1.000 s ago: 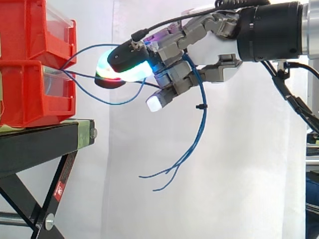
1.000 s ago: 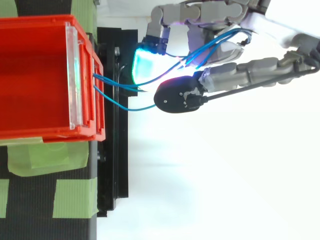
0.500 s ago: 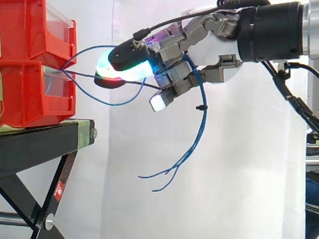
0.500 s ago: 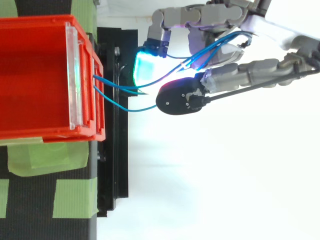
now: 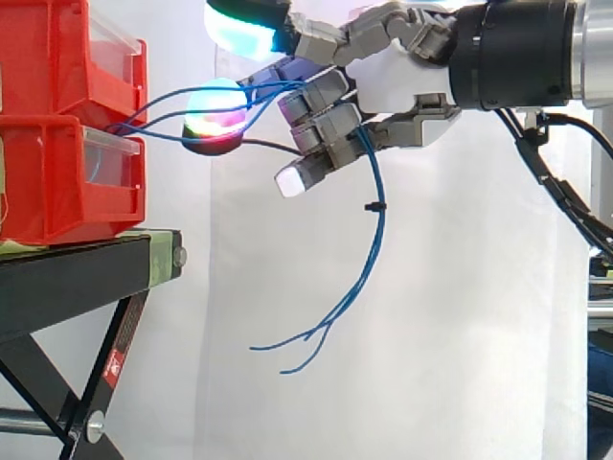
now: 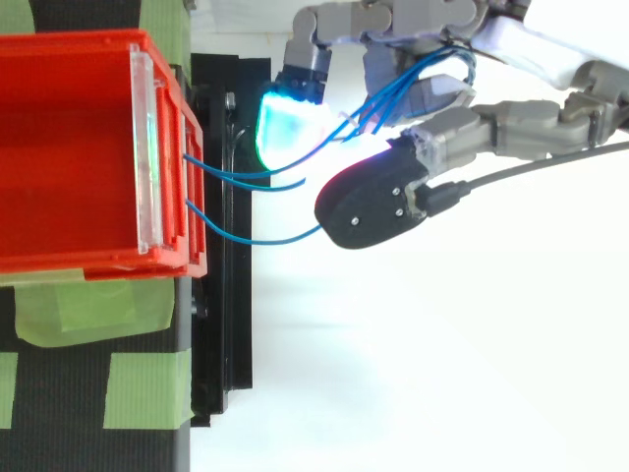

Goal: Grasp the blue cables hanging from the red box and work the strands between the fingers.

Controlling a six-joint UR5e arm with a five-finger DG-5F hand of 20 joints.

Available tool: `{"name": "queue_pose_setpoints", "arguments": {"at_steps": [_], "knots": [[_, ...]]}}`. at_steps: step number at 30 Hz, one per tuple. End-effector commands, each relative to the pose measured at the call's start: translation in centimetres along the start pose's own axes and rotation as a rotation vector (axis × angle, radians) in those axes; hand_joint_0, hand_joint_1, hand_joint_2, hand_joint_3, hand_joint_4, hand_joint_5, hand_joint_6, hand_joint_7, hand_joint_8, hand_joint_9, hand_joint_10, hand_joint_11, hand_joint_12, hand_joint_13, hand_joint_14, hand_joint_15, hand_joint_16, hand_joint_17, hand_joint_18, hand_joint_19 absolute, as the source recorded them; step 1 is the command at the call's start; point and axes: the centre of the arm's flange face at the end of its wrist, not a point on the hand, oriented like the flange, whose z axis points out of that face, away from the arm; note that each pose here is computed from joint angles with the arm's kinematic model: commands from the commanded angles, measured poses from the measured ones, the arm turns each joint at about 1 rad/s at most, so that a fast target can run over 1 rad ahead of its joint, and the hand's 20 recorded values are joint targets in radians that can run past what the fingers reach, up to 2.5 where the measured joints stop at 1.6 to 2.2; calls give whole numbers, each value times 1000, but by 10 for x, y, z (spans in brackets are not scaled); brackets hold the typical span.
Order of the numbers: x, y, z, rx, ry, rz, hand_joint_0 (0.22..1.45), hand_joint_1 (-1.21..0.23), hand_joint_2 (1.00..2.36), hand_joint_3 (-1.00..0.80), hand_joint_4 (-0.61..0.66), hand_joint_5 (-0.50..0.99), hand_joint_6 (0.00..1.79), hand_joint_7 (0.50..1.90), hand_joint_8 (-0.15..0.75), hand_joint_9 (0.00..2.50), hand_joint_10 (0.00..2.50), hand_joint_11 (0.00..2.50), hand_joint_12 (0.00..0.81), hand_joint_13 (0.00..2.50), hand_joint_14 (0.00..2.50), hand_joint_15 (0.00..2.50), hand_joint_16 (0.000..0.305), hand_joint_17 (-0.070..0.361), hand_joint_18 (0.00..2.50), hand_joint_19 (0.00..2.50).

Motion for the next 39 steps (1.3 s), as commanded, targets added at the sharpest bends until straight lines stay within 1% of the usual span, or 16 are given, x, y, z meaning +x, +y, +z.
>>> {"name": "queue_pose_setpoints", "arguments": {"at_steps": [1,9,11,13,14,15,17,20,25,28,31,36,38,39], "knots": [[-2,-1,0,7,-23,-3,744,-624,1003,-925,315,404,9,1370,440,546,2500,2331,515,531,2500,1538,61,137,931,647],[-1,0,0,6,-24,-2,831,-696,1006,-870,301,418,9,1388,432,567,2500,2366,500,558,2500,1565,57,128,978,785],[-1,0,0,6,-24,-2,846,-710,1006,-849,300,412,9,1397,421,558,2500,2371,501,556,2500,1611,56,127,988,801],[-1,0,0,6,-24,-2,841,-717,1005,-879,301,407,9,1393,427,553,2500,2399,504,554,2500,1586,57,128,993,822],[-2,0,0,7,-25,-2,833,-720,1003,-913,302,406,8,1393,425,547,2500,2365,505,554,2500,1603,57,128,993,831],[-1,-1,0,8,-25,-2,831,-721,1003,-926,303,405,9,1390,428,549,2500,2387,506,554,2500,1613,57,127,993,828],[-1,-1,0,8,-25,-2,838,-724,1002,-950,308,409,8,1398,424,547,2500,2342,503,556,2500,1577,56,127,997,827],[-1,0,0,6,-24,-2,856,-723,1002,-954,302,435,6,1427,425,560,2500,2349,497,571,2500,1555,55,125,1036,863],[-1,-1,0,7,-23,-2,870,-706,1004,-910,283,479,2,1466,423,592,2500,2314,493,612,2500,1571,55,125,1083,852],[0,0,0,7,-22,-2,875,-700,1004,-892,276,498,0,1494,422,608,2500,2338,496,621,2500,1564,55,124,1095,844],[-1,-1,0,7,-23,-2,879,-700,1006,-868,273,503,15,1494,422,612,2500,2349,497,626,2500,1567,55,124,1097,839],[-1,1,0,5,-23,-2,888,-711,1010,-759,252,488,96,1523,427,615,2500,2391,498,626,2500,1588,56,125,1100,839],[-1,0,0,6,-24,-2,882,-712,1013,-688,225,472,136,1534,429,595,2500,2433,505,627,2500,1610,56,126,1102,847],[-1,0,0,6,-24,-2,879,-713,1013,-669,221,468,143,1542,429,591,2500,2423,503,627,2500,1574,56,126,1102,847]]}}
